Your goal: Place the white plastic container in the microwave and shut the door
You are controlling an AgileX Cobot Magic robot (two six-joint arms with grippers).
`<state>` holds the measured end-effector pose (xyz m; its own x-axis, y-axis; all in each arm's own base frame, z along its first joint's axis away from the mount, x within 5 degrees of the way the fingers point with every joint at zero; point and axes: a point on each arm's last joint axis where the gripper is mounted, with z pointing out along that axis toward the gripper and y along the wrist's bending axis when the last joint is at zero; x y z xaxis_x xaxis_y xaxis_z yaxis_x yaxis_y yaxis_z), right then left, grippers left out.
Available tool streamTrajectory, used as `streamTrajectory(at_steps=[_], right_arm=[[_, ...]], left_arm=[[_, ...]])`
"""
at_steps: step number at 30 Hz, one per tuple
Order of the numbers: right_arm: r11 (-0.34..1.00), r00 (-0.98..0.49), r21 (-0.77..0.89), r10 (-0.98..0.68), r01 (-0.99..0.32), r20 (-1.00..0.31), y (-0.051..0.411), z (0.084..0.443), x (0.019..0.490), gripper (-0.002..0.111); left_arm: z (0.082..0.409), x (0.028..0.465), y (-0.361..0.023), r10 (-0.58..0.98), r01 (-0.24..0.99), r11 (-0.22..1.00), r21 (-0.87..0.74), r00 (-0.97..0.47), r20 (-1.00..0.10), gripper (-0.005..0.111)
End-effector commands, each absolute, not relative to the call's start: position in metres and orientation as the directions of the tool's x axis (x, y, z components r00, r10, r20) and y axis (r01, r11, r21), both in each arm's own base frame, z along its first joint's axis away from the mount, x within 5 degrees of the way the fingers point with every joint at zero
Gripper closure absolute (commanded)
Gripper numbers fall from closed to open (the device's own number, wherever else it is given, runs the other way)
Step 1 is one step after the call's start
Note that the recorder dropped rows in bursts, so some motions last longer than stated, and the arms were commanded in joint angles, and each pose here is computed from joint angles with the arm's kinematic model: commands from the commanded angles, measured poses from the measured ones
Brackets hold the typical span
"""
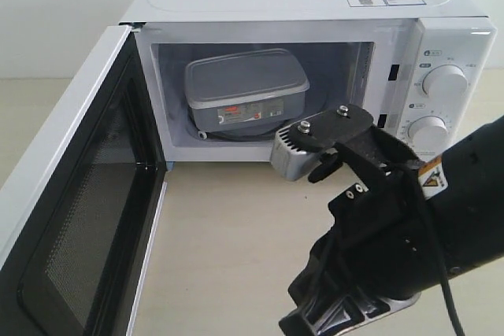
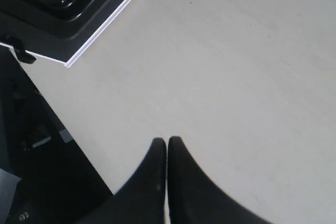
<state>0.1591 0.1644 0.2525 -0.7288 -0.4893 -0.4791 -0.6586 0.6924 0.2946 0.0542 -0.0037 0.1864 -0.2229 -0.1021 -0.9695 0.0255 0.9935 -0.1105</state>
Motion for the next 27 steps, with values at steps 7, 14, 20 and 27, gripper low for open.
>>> streamTrajectory(at_steps=[7,14,20,27], right_arm=[[0.731,-0.782,0.302,-0.502,-0.612,-0.37,0.15,0.219,0.143,0.108],[0.731,-0.794,0.319,-0.512,-0.603,-0.326,0.149,0.217,0.139,0.108],[0.728,-0.796,0.327,-0.527,-0.603,-0.297,0.148,0.216,0.136,0.108],[0.734,-0.814,0.355,-0.492,-0.579,-0.309,0.15,0.218,0.137,0.108]], left_arm=[[0.186,0.054,-0.004,-0.117,0.021,0.992,-0.125,-0.22,-0.968,0.103],[0.186,0.054,-0.004,-0.117,0.021,0.992,-0.125,-0.22,-0.968,0.103],[0.186,0.054,-0.004,-0.117,0.021,0.992,-0.125,-0.22,-0.968,0.103],[0.186,0.054,-0.004,-0.117,0.021,0.992,-0.125,-0.22,-0.968,0.103]])
